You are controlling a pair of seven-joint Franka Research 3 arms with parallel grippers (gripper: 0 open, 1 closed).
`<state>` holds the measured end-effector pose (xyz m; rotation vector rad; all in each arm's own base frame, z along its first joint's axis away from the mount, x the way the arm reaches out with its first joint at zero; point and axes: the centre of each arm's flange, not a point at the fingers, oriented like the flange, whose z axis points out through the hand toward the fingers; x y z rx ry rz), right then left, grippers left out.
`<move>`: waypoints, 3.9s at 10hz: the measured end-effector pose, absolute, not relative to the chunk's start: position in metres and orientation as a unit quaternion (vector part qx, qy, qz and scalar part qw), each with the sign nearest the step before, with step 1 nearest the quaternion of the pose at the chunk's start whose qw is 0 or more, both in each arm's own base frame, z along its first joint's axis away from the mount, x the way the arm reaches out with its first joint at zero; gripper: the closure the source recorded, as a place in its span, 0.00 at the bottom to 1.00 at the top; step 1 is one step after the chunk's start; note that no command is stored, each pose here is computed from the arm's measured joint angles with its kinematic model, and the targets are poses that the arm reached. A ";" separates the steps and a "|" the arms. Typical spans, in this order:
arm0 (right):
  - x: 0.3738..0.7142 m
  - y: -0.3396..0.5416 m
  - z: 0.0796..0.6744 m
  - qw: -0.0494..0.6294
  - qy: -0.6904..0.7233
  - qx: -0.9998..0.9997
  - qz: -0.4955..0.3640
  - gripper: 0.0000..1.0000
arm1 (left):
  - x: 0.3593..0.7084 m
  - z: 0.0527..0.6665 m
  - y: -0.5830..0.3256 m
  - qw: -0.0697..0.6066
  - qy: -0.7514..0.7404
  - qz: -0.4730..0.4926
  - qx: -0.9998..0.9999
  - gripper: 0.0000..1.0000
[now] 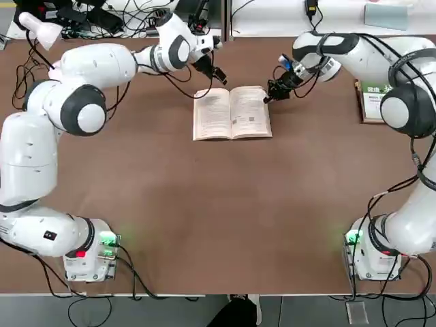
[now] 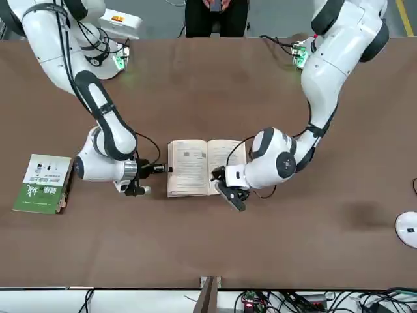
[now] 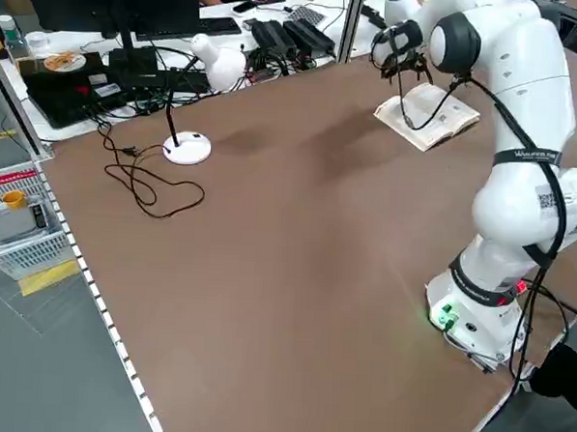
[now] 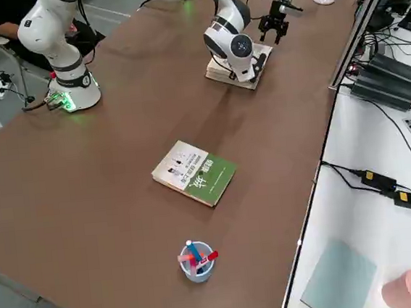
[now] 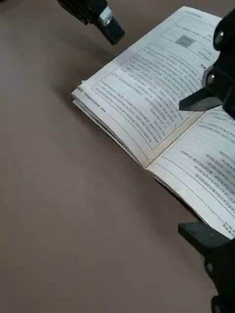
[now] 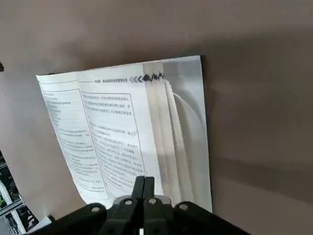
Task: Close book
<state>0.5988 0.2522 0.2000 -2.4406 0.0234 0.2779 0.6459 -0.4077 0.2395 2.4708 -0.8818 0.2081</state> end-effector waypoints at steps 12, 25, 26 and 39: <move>0.593 0.265 0.197 0.335 0.005 -0.938 0.094 0.99 | 0.649 0.186 -0.390 0.321 -0.234 0.035 0.917 0.00; 0.589 0.264 0.177 0.319 -0.008 -0.945 0.072 0.99 | 0.677 0.215 -0.369 0.351 -0.214 0.068 0.909 0.00; 0.589 0.264 0.175 0.318 -0.009 -0.945 0.071 0.99 | 0.677 0.215 -0.368 0.356 -0.209 0.067 0.909 0.00; 0.587 0.265 0.162 0.310 -0.015 -0.948 0.065 0.99 | 0.671 0.190 -0.372 0.392 -0.174 0.044 0.902 0.00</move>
